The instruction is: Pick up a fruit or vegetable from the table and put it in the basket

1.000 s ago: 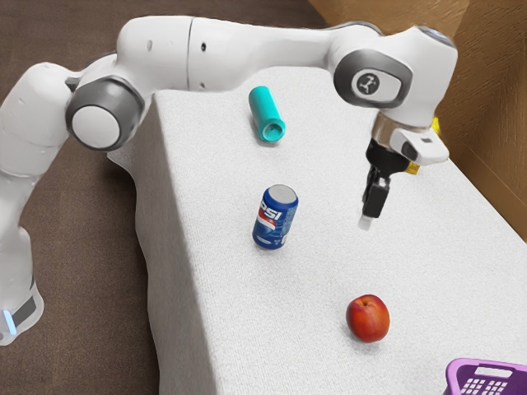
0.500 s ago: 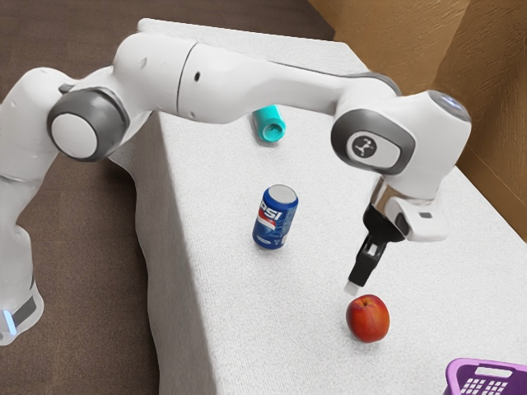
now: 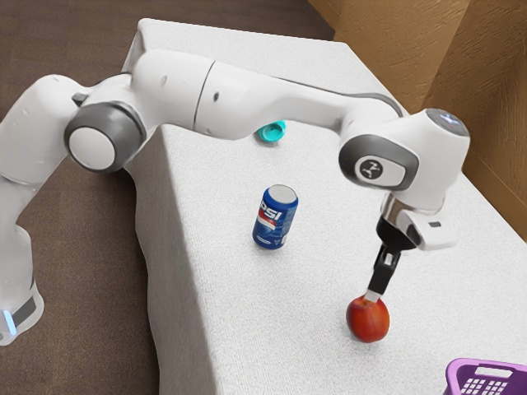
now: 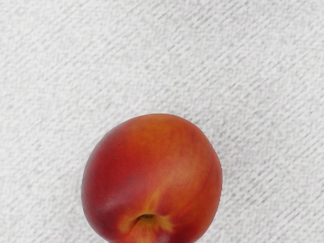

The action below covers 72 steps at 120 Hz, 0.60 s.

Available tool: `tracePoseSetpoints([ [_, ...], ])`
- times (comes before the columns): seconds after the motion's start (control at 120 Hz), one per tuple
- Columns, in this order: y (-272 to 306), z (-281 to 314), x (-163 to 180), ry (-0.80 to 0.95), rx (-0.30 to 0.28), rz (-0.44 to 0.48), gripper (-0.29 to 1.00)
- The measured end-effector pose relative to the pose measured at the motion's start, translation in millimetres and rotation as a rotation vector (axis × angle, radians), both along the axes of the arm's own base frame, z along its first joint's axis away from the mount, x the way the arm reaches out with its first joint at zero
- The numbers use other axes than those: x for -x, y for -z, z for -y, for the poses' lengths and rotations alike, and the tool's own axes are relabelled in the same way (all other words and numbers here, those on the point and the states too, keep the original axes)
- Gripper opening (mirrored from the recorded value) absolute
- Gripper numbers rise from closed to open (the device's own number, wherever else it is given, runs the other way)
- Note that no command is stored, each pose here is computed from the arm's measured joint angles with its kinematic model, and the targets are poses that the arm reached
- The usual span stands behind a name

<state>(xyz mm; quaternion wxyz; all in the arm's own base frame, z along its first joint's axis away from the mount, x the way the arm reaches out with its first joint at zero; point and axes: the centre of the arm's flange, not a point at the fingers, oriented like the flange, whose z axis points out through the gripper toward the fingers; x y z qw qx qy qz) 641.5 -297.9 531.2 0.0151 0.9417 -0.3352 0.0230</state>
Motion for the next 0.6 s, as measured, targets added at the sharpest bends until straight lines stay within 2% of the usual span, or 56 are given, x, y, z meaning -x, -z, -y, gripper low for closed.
tracePoseSetpoints([
  [0.133,1.4,-3.9,-2.9,-0.007,0.004,0.009,0.7],
  [0.6,42.3,-3.0,-3.5,-0.002,0.0,-0.057,0.7],
])
